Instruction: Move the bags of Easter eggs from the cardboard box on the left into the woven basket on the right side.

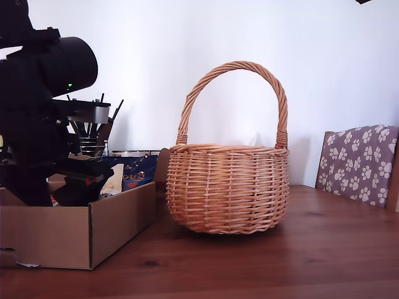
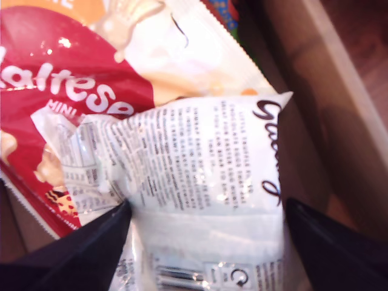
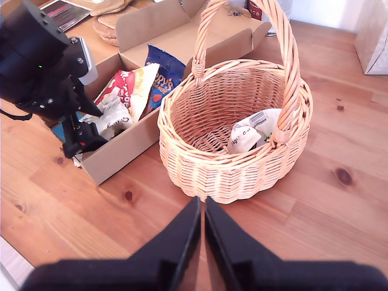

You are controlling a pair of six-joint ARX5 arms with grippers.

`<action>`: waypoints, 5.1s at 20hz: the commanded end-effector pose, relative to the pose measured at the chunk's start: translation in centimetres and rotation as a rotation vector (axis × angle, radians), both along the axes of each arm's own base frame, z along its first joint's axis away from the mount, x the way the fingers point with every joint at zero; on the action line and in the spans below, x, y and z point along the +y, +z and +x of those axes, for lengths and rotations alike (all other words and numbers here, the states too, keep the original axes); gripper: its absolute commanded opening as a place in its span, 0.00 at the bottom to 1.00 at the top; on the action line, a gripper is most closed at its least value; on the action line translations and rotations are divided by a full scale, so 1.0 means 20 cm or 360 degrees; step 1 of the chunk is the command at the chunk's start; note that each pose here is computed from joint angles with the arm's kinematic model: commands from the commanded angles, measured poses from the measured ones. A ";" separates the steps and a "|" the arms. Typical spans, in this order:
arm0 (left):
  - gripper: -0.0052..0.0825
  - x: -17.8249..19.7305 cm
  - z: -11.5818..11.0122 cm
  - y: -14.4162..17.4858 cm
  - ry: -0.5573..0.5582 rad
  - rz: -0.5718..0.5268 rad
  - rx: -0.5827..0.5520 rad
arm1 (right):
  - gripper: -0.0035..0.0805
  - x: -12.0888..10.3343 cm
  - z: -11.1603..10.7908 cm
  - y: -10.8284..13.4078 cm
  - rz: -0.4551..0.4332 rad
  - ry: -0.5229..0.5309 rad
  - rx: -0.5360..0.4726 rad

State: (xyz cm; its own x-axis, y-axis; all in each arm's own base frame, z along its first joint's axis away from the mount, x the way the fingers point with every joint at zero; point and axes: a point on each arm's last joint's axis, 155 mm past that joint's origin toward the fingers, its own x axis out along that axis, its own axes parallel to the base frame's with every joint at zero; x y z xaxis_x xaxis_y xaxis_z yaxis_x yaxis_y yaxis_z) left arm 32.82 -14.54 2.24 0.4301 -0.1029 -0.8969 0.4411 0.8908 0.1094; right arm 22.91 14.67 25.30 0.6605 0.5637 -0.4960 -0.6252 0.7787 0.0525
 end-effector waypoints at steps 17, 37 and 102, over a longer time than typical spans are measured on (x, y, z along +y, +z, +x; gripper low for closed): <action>0.27 -0.02 -0.07 0.55 -0.0026 -0.0202 -0.0200 | 0.03 0.00 0.00 0.01 0.0006 0.0005 -0.0010; 0.30 -0.95 0.22 0.76 -0.0485 -0.1096 -0.0623 | 0.03 0.00 0.00 0.01 0.0005 0.0004 -0.0008; 0.91 0.26 0.39 0.17 0.0054 -0.0250 -0.0538 | 0.03 0.02 0.06 -0.01 -0.0002 -0.0001 0.0004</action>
